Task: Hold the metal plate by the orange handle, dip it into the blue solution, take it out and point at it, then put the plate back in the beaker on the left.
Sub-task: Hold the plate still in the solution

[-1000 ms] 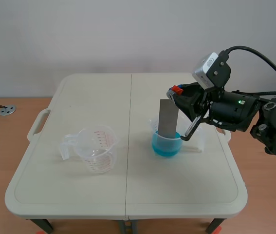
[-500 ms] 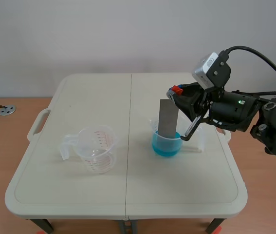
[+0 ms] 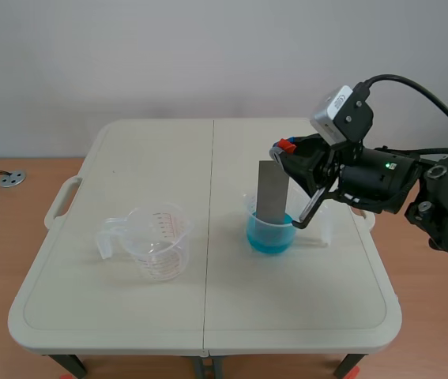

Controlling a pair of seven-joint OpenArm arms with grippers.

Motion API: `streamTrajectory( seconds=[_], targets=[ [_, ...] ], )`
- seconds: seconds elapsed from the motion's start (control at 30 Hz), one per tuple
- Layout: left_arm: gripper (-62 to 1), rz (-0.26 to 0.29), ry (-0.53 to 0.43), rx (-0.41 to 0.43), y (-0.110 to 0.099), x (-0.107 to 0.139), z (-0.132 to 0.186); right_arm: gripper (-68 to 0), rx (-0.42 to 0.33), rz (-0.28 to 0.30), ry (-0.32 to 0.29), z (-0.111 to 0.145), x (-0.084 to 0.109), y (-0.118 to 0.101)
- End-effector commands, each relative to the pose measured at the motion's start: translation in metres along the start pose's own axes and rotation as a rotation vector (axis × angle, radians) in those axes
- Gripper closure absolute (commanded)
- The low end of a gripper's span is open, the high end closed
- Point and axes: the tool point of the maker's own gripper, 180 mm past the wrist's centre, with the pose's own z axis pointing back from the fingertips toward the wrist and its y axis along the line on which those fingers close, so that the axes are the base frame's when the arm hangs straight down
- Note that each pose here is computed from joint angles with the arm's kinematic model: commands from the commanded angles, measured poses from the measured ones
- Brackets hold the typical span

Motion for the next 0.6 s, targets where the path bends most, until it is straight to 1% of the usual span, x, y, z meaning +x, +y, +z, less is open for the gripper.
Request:
streamTrajectory(
  seconds=[0.0,0.37,0.57],
  targets=[
    [-1.5,0.008,-0.032,0.000,-0.0018,0.0077,-0.0015,-1.3,0.000,0.015,-0.019,-0.0029,0.0072,-0.0036],
    [-1.5,0.009,-0.032,-0.003,-0.0022,0.0077,-0.0015,-1.3,-0.001,0.014,-0.020,-0.0028,0.0074,-0.0039],
    [-1.5,0.009,-0.032,-0.003,-0.0023,0.0077,-0.0015,-1.3,-0.001,0.016,-0.040,-0.0022,0.0110,-0.0045]
  ],
)
